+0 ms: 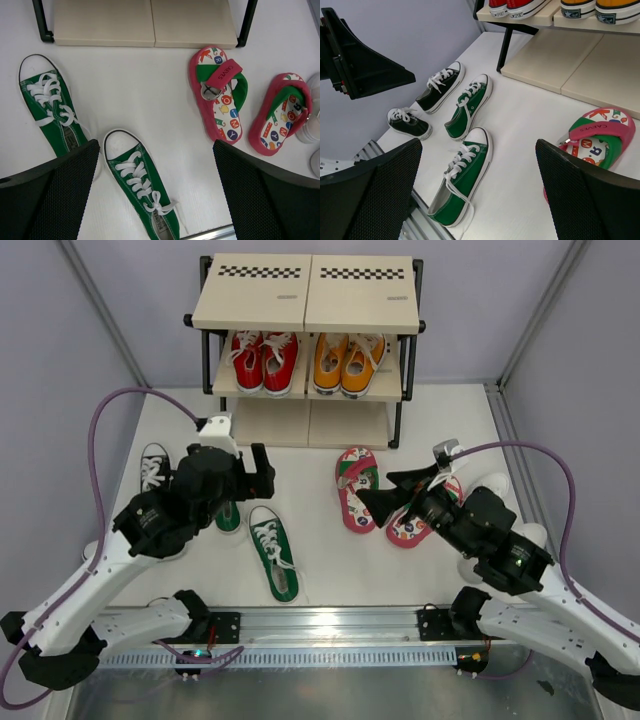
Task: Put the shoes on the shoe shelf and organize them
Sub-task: Pick up the shoe at the center of the board.
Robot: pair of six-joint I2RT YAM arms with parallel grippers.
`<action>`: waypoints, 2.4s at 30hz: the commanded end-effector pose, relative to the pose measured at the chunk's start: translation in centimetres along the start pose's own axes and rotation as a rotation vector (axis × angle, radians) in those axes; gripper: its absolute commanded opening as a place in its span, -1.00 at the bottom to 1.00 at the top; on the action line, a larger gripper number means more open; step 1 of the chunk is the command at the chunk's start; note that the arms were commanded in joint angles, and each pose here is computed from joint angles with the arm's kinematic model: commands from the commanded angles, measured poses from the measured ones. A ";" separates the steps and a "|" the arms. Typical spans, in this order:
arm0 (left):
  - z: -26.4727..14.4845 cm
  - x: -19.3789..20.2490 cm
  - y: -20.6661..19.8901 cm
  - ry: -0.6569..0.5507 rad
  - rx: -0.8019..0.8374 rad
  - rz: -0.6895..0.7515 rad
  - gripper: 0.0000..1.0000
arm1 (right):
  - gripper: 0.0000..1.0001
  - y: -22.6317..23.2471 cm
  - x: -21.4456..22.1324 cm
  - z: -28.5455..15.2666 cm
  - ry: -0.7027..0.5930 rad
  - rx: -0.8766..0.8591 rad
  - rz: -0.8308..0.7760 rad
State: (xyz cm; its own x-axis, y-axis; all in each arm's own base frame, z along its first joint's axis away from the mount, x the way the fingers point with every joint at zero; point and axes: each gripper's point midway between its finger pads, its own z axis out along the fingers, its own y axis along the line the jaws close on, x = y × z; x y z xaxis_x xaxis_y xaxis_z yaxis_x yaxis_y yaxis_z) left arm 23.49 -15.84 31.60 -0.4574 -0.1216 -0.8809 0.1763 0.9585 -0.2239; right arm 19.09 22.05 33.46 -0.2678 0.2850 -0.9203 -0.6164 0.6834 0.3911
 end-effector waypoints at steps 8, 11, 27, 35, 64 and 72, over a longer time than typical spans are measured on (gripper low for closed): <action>0.7 2.6 2.0 0.049 -0.107 -0.027 0.98 | 0.99 -3.3 1.0 -1.0 -0.002 0.161 0.027; 1.7 5.1 2.7 0.091 -0.143 -0.045 0.99 | 0.99 -3.4 2.7 -1.1 0.002 0.141 0.076; 3.4 18.9 6.0 0.436 -0.376 -0.189 0.90 | 0.99 -7.1 9.3 -1.7 0.142 0.301 0.156; 3.8 19.6 4.5 0.469 -0.283 -0.184 0.81 | 0.99 -11.4 11.9 -2.9 0.158 0.541 0.184; 19.7 15.8 -14.5 0.170 0.143 0.046 0.59 | 0.99 -22.0 10.0 -2.3 0.133 0.766 0.210; 22.0 15.8 -13.4 0.102 0.033 0.038 0.32 | 0.99 -21.9 9.9 -3.2 0.132 0.780 0.206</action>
State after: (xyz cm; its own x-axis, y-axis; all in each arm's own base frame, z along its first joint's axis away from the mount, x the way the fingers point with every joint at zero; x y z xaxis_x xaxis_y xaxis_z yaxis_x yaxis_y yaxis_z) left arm 30.50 -35.17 7.86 -0.6388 0.0467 -0.7680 0.2660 0.9500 -0.1634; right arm 27.48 8.13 15.26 -0.4567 0.4145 -0.7871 0.1362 0.9069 0.3986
